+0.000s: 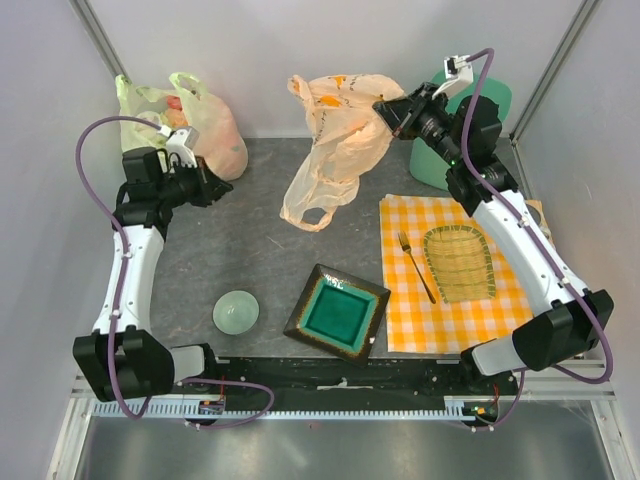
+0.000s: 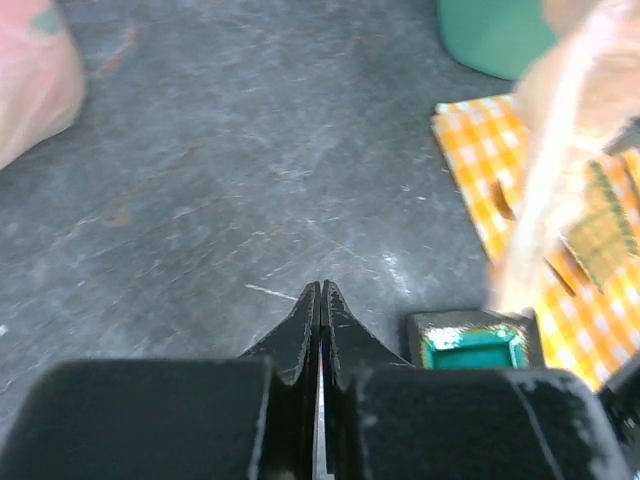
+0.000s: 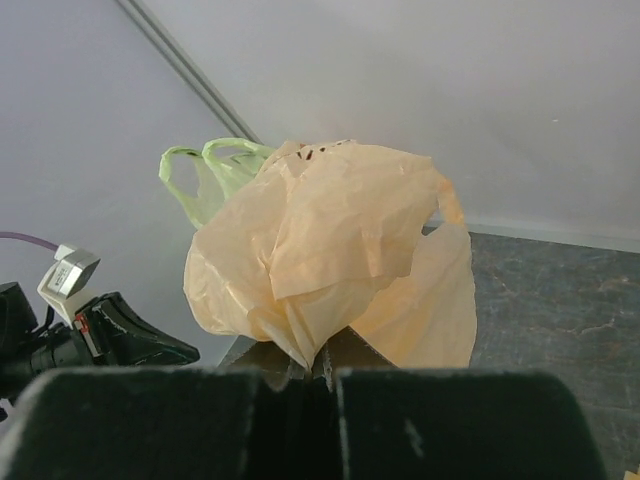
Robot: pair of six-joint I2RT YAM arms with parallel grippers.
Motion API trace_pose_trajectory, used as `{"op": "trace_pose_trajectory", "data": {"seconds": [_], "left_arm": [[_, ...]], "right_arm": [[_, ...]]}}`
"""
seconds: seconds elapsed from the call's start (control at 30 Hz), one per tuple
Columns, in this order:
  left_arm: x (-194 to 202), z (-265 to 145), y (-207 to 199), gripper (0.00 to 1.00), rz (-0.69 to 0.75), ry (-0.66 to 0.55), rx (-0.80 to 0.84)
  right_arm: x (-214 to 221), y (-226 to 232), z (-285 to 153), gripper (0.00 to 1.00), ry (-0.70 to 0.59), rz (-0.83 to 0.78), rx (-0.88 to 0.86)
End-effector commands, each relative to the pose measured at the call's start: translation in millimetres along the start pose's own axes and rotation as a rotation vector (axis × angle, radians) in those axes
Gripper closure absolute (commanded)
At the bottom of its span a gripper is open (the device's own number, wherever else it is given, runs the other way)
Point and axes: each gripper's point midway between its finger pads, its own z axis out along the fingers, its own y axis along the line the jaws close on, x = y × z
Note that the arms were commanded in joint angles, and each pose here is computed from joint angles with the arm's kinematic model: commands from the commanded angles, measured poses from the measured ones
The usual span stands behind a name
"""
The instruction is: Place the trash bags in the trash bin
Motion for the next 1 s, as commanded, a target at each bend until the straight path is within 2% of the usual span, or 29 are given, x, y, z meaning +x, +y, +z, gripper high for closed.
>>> {"op": "trace_pose_trajectory", "data": {"seconds": [0.0,0.07,0.1,0.17,0.23,0.43,0.47,0.53,0.57,0.6,0.67,0.7,0.73,0.77,0.83,0.87,0.9,0.97], "left_arm": [[-35,-20,-58,0.65,0.106,-0.103,0.273],[-58,-28,-79,0.22,0.091,-0.171,0.332],[-62,-26,-92,0.1,0.101,-0.182,0.352],[-79,-19,-102,0.09,0.118,-0.227,0.332],[-92,-5,-113,0.07,0.076,-0.25,0.329],[-126,18,-150,0.06,0.035,-0.307,0.378],[-122,26,-155,0.06,0.02,-0.284,0.38],[-129,35,-143,0.06,-0.004,-0.301,0.278],[-124,44,-131,0.1,-0.03,-0.281,0.23],[-115,50,-116,0.27,-0.054,-0.244,0.169],[-100,57,-76,0.54,-0.122,-0.201,0.049],[-85,62,-60,0.83,-0.19,-0.151,0.009],[-67,67,-44,0.92,-0.238,-0.108,-0.015],[-60,63,-22,0.98,-0.286,-0.099,-0.049],[-41,66,-17,0.98,-0.365,-0.061,0.016],[-44,60,-1,0.98,-0.397,-0.086,0.014],[-44,58,-3,0.98,-0.415,-0.093,0.041],[-52,49,-12,0.98,-0.362,-0.134,0.115]], "right_arm": [[-15,30,-8,1.0,-0.043,0.004,-0.115],[-14,31,-5,1.0,-0.039,0.001,-0.133],[-10,34,-5,1.0,-0.025,0.004,-0.153],[-6,39,-4,1.0,-0.017,0.022,-0.186],[1,46,-4,1.0,-0.002,0.019,-0.211],[19,75,-9,1.0,0.028,-0.071,-0.261],[22,76,-10,1.0,0.034,-0.093,-0.263],[22,84,-14,1.0,0.029,-0.096,-0.282],[20,85,-15,1.0,0.026,-0.096,-0.286],[17,87,-17,1.0,0.02,-0.106,-0.292],[9,91,-23,1.0,-0.003,-0.123,-0.298],[4,90,-24,1.0,-0.015,-0.123,-0.289],[-1,90,-25,1.0,-0.027,-0.122,-0.286],[-5,88,-25,1.0,-0.034,-0.122,-0.282],[-14,80,-24,1.0,-0.054,-0.11,-0.261],[-18,79,-23,1.0,-0.065,-0.106,-0.261],[-22,76,-22,1.0,-0.075,-0.099,-0.256],[-23,74,-19,1.0,-0.077,-0.065,-0.261]]}}
